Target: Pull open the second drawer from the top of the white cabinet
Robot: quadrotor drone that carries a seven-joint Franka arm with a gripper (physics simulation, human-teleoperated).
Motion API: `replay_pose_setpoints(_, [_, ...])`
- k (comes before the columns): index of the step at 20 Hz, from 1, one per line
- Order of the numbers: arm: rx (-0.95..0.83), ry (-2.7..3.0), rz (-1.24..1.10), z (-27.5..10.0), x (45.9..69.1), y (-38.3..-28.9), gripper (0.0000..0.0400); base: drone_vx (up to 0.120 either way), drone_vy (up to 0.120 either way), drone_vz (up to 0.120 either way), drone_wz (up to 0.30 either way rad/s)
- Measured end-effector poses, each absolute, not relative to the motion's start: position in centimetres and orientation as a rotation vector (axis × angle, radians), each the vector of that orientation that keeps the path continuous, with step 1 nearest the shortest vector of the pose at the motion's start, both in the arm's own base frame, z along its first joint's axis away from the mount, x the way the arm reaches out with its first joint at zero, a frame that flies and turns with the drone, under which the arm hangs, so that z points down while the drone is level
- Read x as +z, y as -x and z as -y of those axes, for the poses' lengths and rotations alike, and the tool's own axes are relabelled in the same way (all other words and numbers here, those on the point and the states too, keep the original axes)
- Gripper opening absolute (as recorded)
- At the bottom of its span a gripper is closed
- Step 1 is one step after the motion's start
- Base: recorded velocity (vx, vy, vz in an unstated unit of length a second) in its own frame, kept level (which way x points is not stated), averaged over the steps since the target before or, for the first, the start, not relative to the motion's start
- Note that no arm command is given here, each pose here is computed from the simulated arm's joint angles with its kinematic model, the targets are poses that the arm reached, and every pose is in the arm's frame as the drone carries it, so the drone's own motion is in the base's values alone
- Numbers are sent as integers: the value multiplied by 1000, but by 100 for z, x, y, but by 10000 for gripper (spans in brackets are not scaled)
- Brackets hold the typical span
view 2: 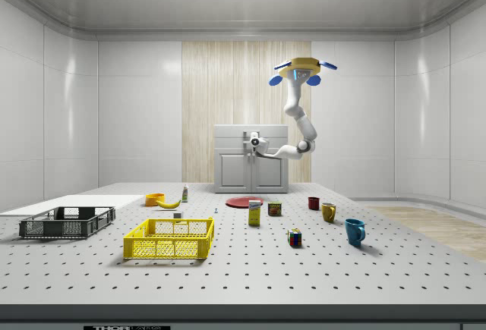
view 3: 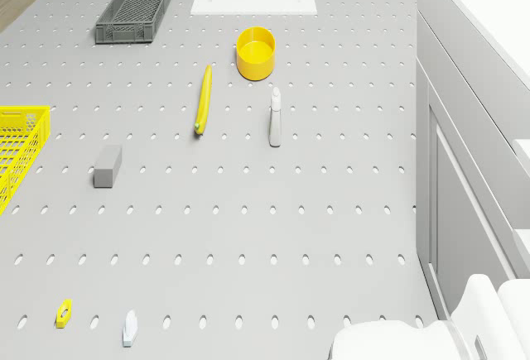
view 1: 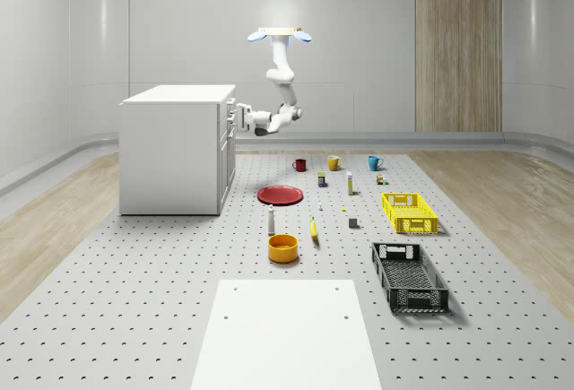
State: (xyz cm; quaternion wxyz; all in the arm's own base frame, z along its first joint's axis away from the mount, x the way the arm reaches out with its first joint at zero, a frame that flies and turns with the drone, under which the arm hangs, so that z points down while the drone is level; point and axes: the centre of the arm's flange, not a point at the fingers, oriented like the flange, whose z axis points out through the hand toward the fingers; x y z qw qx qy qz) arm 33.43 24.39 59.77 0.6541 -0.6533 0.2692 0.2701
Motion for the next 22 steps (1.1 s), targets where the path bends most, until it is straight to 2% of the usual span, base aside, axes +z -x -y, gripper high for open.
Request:
replay_pose_setpoints(2, [613,1482,-610,-2453,5977,-3343,203,0,0,0,0])
replay_pose_setpoints(5, [614,1482,-613,-2465,5976,-3344,154,0,0,0,0])
replay_pose_setpoints(6, [634,1488,-637,-2461,6024,-3332,191,0,0,0,0])
replay_pose_setpoints(7, [624,1497,-630,-2459,6030,-3331,190,0,0,0,0])
replay_pose_setpoints(12, [623,1494,-627,-2451,5993,-3339,156,0,0,0,0])
replay_pose_setpoints(15, [619,1494,-622,-2425,5984,-3341,148,0,0,0,0])
replay_pose_setpoints(16, [637,1495,-642,-2416,6009,-3334,169,0,0,0,0])
replay_pose_setpoints(19, [603,1495,-606,-2383,5960,-3349,136,0,0,0,0])
replay_pose_setpoints(22, [622,1490,-624,-2340,5967,-3346,136,0,0,0,0])
